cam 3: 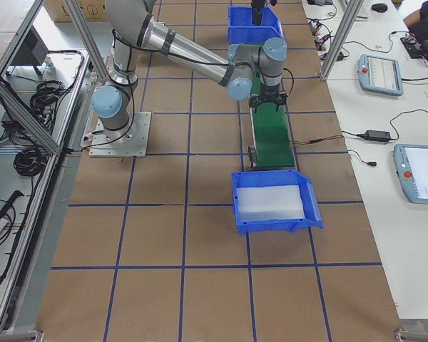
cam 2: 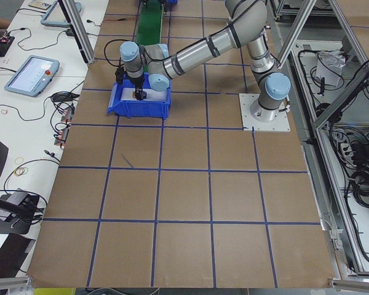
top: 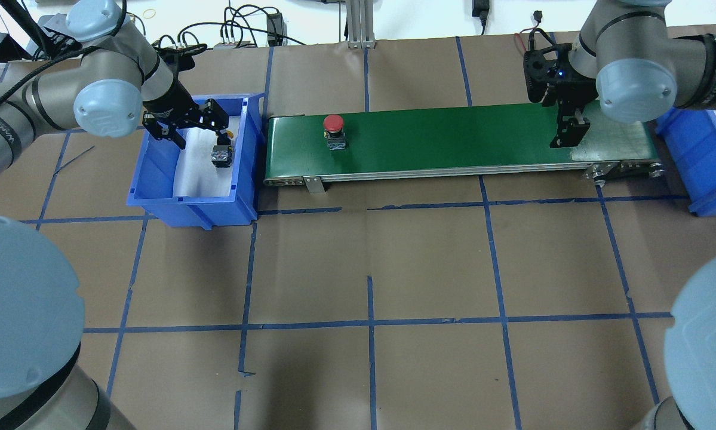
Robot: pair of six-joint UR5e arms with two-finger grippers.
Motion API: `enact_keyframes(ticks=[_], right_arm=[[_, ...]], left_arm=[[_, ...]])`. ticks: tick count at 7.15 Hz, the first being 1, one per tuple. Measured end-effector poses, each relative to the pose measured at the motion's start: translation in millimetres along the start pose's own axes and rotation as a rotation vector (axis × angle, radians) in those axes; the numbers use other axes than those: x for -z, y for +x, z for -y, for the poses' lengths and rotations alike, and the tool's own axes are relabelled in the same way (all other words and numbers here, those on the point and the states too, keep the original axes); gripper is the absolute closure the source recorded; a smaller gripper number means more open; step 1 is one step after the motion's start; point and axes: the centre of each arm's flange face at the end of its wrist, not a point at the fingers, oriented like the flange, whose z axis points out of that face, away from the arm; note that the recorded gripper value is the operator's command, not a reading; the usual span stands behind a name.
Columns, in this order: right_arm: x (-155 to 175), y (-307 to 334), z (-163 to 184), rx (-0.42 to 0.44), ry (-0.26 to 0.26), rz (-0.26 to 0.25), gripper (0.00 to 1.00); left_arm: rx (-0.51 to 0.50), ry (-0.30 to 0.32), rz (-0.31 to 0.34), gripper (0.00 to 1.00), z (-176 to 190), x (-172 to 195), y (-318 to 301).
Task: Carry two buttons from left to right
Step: 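Grasp the yellow button in the bin with the left gripper and lift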
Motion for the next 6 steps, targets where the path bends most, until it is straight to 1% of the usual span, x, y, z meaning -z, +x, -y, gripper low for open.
enact_keyframes(ticks=[1,3,4,5,6], right_arm=[[-0.4,0.2,0.0,0.001,0.000,-0.001,0.00],[-0.9,0.3,0.5,0.002,0.000,0.000,0.00],[-1.0,0.3,0.5,0.002,0.000,-0.002,0.00],[-0.9,0.5,0.3,0.002,-0.001,-0.004,0.00],[-1.4,0.4,0.2,0.002,-0.001,-0.005,0.00]], left_arm=[[0.001,-0.009,-0.013,0.02,0.3,-6.9,0.0],[0.003,-0.018,-0.018,0.08,0.3,-13.8,-0.6],[0.003,-0.022,-0.019,0.08,0.2,-16.0,-1.0],[0.004,-0.026,-0.019,0.12,0.1,-18.4,-1.4],[0.005,-0.029,-0.020,0.27,0.0,-20.2,-1.6]])
